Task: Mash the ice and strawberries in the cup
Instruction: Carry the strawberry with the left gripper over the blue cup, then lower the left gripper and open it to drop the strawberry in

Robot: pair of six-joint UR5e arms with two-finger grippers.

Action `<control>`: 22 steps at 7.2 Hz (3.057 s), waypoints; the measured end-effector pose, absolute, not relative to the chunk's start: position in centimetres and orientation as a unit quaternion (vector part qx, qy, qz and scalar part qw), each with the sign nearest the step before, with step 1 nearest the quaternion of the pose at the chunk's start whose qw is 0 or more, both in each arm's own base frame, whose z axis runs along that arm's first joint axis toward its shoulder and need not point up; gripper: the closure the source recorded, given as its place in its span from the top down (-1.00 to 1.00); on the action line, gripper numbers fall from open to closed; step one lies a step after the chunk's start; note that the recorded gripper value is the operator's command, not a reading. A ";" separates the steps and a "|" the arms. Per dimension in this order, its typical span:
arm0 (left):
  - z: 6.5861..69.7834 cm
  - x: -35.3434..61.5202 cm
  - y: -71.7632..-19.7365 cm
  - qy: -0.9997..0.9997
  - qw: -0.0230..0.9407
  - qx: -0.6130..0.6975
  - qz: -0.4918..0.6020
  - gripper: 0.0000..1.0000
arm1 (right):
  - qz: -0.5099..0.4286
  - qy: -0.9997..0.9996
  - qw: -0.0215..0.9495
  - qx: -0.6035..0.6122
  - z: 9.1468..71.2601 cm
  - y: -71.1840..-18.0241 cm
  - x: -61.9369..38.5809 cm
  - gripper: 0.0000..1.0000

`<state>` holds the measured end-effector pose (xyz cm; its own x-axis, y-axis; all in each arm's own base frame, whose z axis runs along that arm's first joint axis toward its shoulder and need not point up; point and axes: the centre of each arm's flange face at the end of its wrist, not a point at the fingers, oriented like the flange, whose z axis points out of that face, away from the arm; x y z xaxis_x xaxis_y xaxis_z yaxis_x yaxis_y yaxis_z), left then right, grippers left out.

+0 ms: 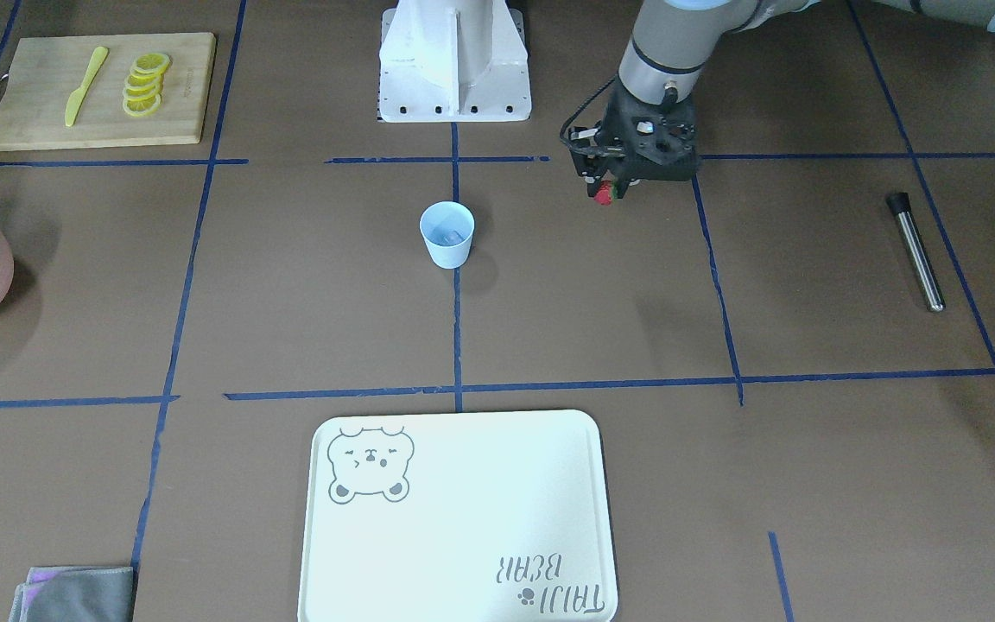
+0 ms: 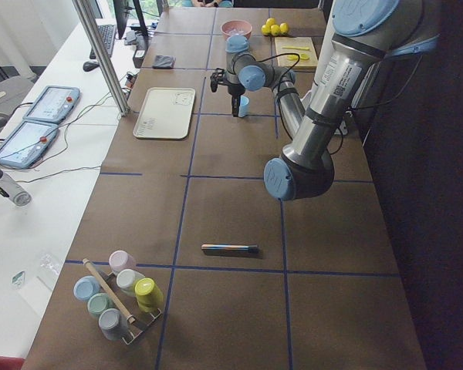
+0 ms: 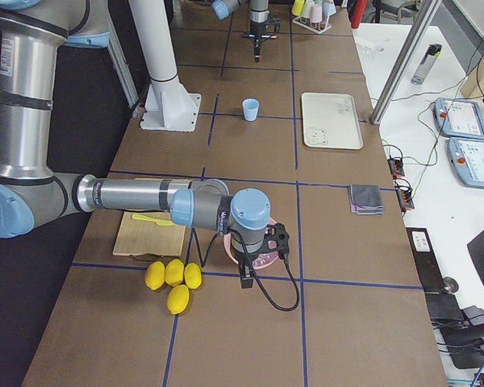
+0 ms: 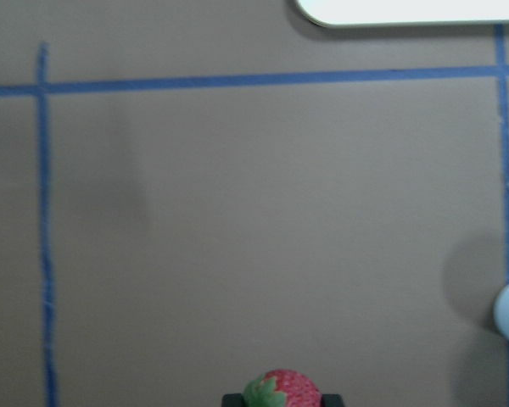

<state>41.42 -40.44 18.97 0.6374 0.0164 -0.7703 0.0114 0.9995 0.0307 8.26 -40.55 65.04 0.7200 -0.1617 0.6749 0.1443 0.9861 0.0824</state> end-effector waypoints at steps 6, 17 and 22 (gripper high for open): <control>11.1 52.0 -39.2 0.430 0.902 -0.006 -0.052 -1.00 | -0.086 -0.364 0.927 0.021 64.9 -40.8 8.3 0.98; 8.6 56.0 -37.7 0.429 0.901 -0.015 -0.065 0.99 | -0.085 -0.364 0.927 0.019 65.1 -40.5 8.2 0.98; 13.6 51.2 -39.5 0.414 0.910 0.015 -0.030 0.99 | -0.085 -0.365 0.927 0.019 65.1 -40.5 8.2 0.98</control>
